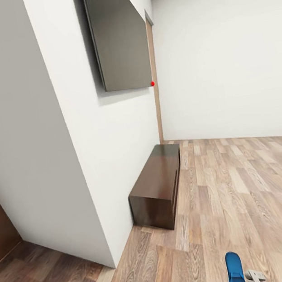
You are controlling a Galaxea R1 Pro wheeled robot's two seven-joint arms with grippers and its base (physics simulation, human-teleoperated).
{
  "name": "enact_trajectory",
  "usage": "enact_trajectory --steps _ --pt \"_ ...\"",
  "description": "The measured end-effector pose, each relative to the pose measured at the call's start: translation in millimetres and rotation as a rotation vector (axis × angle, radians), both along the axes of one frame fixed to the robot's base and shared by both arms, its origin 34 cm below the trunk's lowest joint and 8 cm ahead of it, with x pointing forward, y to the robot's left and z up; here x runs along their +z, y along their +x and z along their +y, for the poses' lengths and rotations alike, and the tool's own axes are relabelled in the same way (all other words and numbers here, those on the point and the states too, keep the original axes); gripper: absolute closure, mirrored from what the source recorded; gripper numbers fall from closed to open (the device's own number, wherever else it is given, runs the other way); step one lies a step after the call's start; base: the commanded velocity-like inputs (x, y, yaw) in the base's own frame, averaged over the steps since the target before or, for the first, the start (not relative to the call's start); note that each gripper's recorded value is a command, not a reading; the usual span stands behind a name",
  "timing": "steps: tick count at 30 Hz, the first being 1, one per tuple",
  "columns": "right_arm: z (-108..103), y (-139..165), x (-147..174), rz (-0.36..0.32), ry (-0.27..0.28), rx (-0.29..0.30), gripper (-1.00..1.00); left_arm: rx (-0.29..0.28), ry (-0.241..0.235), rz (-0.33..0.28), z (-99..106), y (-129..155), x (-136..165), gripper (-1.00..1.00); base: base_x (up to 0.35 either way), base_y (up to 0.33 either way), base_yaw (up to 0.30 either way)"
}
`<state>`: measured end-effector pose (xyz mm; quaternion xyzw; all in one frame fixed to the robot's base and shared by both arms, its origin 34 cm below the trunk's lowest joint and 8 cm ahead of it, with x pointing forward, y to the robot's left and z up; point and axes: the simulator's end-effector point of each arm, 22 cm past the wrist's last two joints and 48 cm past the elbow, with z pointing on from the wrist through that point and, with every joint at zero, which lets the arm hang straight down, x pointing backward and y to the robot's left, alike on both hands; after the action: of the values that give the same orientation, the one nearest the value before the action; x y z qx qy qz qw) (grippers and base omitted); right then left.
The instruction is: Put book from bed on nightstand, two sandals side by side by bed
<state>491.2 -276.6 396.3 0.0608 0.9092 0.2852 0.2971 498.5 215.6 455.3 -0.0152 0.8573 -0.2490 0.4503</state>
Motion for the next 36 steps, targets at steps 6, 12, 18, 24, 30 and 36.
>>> enact_trajectory --steps 6,12,18,24,30,36 --pt "0.0 -0.1 0.0 0.0 0.0 0.0 1.0 -0.001 0.0 0.0 0.0 0.0 0.1 -1.0 0.0 0.0 -0.284" --pt "0.1 -0.1 0.1 0.0 0.001 0.0 1.0 0.0 0.0 0.0 0.0 0.1 0.1 -1.0 0.0 0.0 -0.284" --pt "0.2 0.0 0.1 0.0 0.001 0.001 1.0 0.0 0.0 0.0 0.1 0.2 0.1 -1.0 0.0 0.0 -0.284" --pt "0.1 0.0 0.1 0.0 0.001 0.0 1.0 0.0 0.0 0.0 0.1 0.0 0.0 -1.0 0.0 0.0 -0.284" --pt "0.1 0.0 0.1 0.0 0.001 0.0 1.0 0.0 0.0 -0.001 0.0 0.4 0.3 -1.0 0.0 0.0 -0.284" --pt "0.1 0.0 0.1 0.0 0.001 0.0 1.0 0.0 0.0 0.0 0.1 -0.1 -0.1 -1.0 0.0 0.0 -0.284"
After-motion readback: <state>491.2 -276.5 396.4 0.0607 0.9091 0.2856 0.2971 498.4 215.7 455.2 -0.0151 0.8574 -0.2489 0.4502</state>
